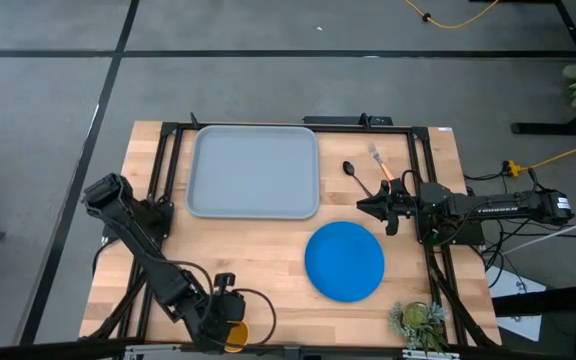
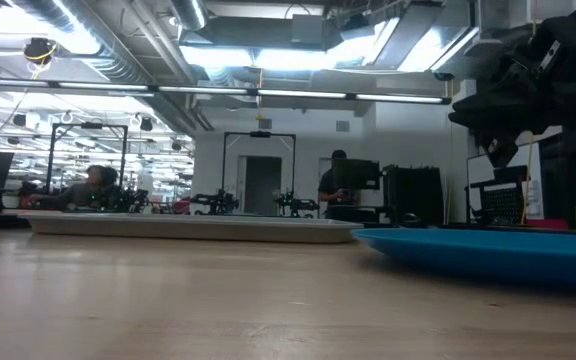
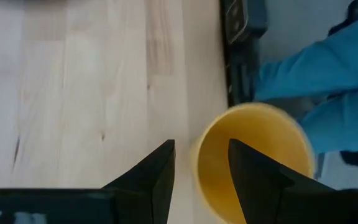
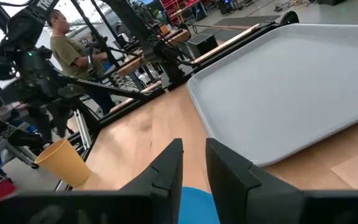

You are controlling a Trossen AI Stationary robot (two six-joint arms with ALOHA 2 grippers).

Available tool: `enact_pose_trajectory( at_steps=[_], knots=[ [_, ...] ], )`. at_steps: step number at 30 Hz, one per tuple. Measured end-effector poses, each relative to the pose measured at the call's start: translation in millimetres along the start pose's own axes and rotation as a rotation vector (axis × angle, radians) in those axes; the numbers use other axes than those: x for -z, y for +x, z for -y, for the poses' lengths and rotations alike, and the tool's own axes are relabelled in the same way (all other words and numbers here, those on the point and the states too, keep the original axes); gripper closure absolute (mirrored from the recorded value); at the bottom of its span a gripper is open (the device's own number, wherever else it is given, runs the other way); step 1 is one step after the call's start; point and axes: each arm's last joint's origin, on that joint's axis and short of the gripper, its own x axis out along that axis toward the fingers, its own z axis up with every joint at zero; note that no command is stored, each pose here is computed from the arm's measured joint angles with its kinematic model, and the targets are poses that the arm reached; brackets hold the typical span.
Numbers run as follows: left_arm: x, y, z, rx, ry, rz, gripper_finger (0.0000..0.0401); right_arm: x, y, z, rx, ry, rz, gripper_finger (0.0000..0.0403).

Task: Pick and place plate/cup/fork/spoon on tray
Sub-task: Put the yellow cup on the gray tray

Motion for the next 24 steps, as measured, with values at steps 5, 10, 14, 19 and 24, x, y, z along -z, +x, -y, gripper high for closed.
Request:
enact_pose_trajectory(
  at_steps=[5, 10, 14, 19, 24],
  knots=[
    [2, 5, 1, -0.002, 0.004, -0.011, 0.0258, 0, 0, 0, 0.000, -0.002, 0.001, 0.0328],
    [4, 13, 2, -0.015, 0.010, -0.027, 0.0258, 0, 0, 0, 0.000, -0.003, 0.000, 0.0328],
    [6, 13, 3, -0.013, 0.014, -0.031, 0.0258, 0, 0, 0, 0.000, -0.003, 0.000, 0.0328],
    [7, 13, 4, -0.013, 0.020, -0.033, 0.0258, 0, 0, 0, 0.000, -0.003, 0.000, 0.0328],
    [12, 27, 5, -0.031, 0.037, -0.071, 0.0258, 0, 0, 0, 0.000, -0.007, 0.000, 0.0328]
  ],
)
